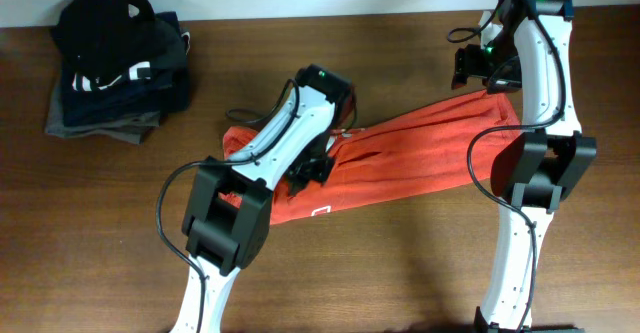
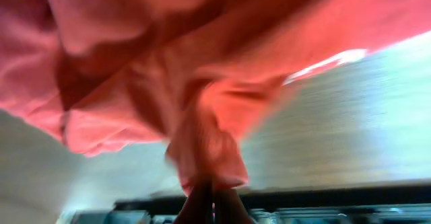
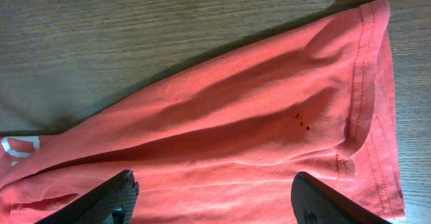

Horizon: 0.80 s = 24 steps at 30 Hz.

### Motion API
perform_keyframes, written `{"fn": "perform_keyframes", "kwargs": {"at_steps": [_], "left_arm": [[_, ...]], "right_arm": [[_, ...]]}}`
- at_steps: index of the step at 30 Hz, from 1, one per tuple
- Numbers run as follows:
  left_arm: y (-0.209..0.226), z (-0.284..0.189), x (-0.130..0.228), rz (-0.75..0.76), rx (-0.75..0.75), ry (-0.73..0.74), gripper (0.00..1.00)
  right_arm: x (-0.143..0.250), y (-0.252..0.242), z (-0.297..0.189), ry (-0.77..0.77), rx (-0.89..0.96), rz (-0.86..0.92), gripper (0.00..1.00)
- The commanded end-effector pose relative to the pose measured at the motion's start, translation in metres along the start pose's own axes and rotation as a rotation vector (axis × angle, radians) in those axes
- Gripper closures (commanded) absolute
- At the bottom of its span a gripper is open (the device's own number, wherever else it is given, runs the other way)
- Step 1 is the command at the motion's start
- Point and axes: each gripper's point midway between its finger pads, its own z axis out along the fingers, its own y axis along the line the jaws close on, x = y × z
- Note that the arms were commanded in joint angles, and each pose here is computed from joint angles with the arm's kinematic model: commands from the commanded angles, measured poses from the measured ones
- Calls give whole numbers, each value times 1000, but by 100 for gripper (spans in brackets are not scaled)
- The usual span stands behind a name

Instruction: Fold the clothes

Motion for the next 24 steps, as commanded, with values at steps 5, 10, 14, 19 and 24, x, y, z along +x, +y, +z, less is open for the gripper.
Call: {"fn": "perform_keyframes", "kwargs": {"at_steps": [5,10,14,19,24], "left_arm": [[66,14,15,-240,-164,42,77],[85,15,15,-338,-133,45,70],[89,4,8,-361,-105,0,67],[76,-12,-22,-380,2,-130,58],[35,-13,-50,-263,252,-180,57]], "right_arm": [[1,-4,0,4,12,7,22],[1,-4,0,3,12,7,22],[1,-3,0,3,7,11,22],[4,14,-1,18,-88,10,35],[22,26,-2,90,-135,13,88]]}}
